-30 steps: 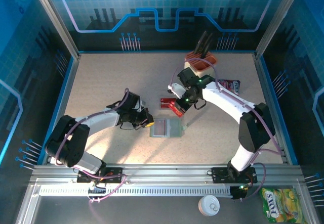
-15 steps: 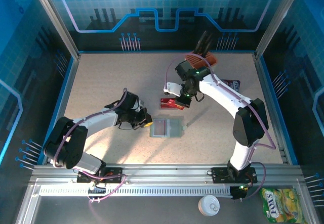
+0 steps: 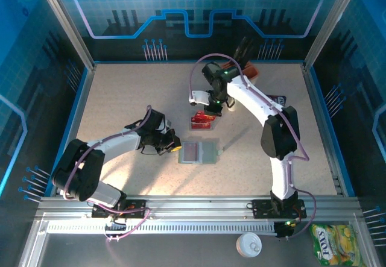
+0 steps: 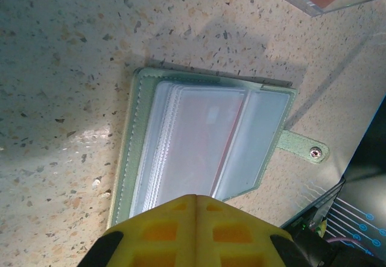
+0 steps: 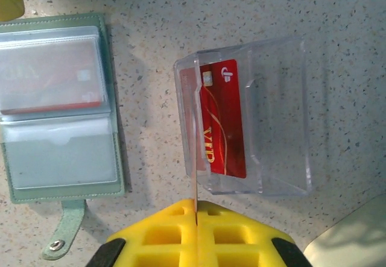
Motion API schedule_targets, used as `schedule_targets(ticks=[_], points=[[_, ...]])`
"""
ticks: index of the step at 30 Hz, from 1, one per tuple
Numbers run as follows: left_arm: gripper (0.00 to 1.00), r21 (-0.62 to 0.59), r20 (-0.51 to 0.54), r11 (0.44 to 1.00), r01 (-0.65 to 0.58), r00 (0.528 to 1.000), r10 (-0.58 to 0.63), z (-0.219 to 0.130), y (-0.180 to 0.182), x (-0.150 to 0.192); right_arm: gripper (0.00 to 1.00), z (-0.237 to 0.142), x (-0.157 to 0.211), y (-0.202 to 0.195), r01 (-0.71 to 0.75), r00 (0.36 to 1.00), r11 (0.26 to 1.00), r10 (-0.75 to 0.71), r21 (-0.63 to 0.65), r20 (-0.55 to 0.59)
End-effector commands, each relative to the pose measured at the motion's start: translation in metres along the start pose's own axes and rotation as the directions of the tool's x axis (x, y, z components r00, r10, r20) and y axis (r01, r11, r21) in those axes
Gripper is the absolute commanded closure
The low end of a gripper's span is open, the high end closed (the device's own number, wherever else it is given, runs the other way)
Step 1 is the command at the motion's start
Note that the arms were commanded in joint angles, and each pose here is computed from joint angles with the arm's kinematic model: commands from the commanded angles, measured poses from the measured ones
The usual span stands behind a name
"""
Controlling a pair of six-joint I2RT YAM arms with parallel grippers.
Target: Take the credit cards out of the card holder
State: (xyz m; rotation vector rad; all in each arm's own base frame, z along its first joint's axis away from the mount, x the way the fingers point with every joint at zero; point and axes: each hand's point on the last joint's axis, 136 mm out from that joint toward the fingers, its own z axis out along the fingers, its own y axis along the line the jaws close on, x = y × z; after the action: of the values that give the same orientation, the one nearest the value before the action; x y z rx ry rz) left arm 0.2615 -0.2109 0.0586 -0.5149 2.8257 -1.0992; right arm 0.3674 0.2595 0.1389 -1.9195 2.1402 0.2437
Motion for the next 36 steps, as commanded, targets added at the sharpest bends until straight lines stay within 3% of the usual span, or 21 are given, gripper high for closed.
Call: schedule_targets(ticks=[1, 26, 32, 36], points=[[0.95, -0.022, 0.0, 1.0, 0.008, 1.0, -0.008, -0.001, 0.001, -0.004, 1.0, 0.0, 0.001, -0.001, 0.012, 1.0, 0.998, -0.012, -0.054, -0.006], [0.95, -0.038, -0.029, 0.998, 0.043, 0.999, -0.044, 0.01, 0.01, -0.004, 1.0, 0.042, 0.003, -0.013, -0.021, 0.998, 0.99, 0.011, -0.137, -0.07], [0.95, -0.041, -0.028, 0.998, 0.041, 0.999, -0.043, 0.01, 0.011, -0.002, 0.9, 0.054, 0.004, -0.013, -0.025, 0.996, 0.989, 0.013, -0.149, -0.086], [0.96, -0.038, -0.027, 0.998, 0.041, 0.999, -0.042, 0.009, 0.011, -0.002, 0.9, 0.051, 0.002, -0.015, -0.033, 0.996, 0.991, 0.022, -0.133, -0.082]])
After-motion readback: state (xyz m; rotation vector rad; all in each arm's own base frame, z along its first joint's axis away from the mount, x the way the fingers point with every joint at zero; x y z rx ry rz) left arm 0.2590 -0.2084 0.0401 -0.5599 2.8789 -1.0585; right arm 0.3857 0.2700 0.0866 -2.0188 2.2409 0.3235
